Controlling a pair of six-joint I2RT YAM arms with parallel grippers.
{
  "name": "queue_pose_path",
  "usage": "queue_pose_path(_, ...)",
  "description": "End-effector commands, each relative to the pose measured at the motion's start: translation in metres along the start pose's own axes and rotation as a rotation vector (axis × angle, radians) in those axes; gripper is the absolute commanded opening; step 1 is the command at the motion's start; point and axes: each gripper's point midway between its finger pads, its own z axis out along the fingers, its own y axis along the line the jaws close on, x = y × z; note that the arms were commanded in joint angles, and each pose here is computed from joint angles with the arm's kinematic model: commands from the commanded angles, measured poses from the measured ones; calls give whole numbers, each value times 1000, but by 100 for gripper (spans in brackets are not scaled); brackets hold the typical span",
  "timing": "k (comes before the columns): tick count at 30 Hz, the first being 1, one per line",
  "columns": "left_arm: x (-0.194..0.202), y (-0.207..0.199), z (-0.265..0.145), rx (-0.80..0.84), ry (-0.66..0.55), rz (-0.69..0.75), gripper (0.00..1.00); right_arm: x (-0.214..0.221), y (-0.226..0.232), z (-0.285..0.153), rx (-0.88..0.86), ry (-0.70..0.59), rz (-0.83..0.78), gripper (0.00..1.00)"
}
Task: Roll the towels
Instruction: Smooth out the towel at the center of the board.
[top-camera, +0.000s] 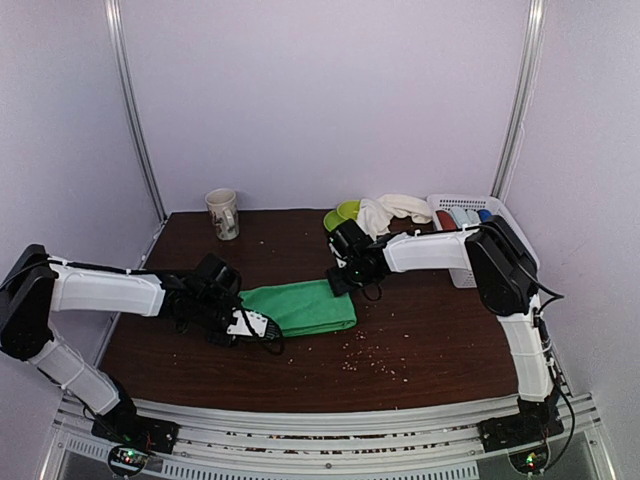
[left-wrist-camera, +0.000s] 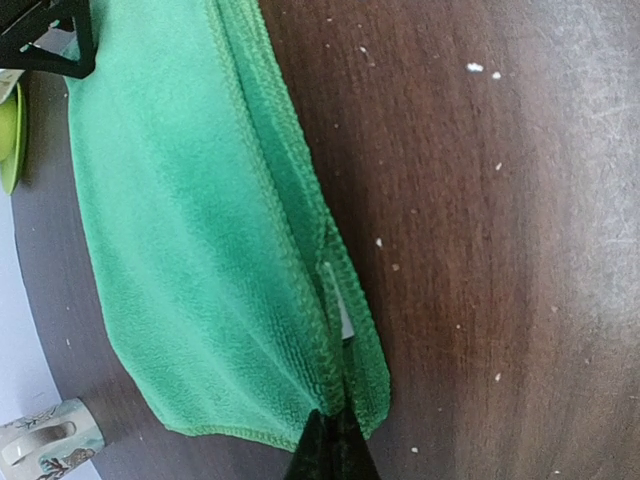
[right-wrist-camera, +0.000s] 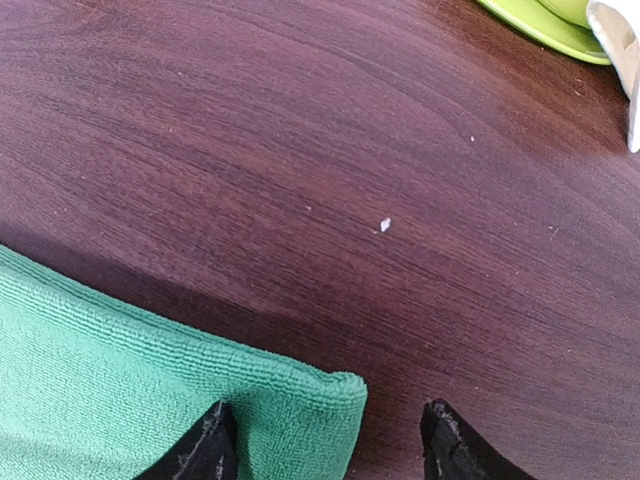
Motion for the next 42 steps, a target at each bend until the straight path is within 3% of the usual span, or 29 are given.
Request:
queue_pose_path(1, 4, -20, 8, 70, 7, 3, 0, -5, -7, -1, 29, -2, 1, 63)
queue_pose_path(10, 7, -24, 14, 87, 23, 1, 0, -14, 4, -19, -28, -20, -16, 67)
queue_pose_path(14, 11, -25, 17, 83, 47, 3, 16, -17, 8, -32, -36, -25, -39, 71)
queue_pose_path(19, 9, -17, 8, 55, 38, 1, 52, -17, 3, -55, -31, -41, -59, 75)
queue_pose_path(27, -2, 50, -44, -103, -81, -111, 95, -5, 0, -95, -89, -77, -71, 74)
queue_pose_path(28, -2, 62, -50, -123, -99, -144, 97, -3, 2, -99, -112, -84, -71, 72)
queue_pose_path(31, 3, 99, -51, -193, -117, -300, 97, 3, 13, -109, -195, -108, -59, 59)
queue_pose_path(34, 2, 123, -41, -204, -128, -425, 85, 10, 29, -111, -300, -111, -40, 41)
queue_pose_path(37, -4, 134, -27, -164, -163, -517, 53, 19, 48, -105, -408, -88, -18, 32)
queue_pose_path(38, -5, 134, -20, -143, -168, -534, 38, 19, 54, -104, -436, -88, -12, 31)
queue_pose_path(42, -6, 132, -2, -97, -168, -571, 13, 31, 72, -94, -512, -60, -2, 29)
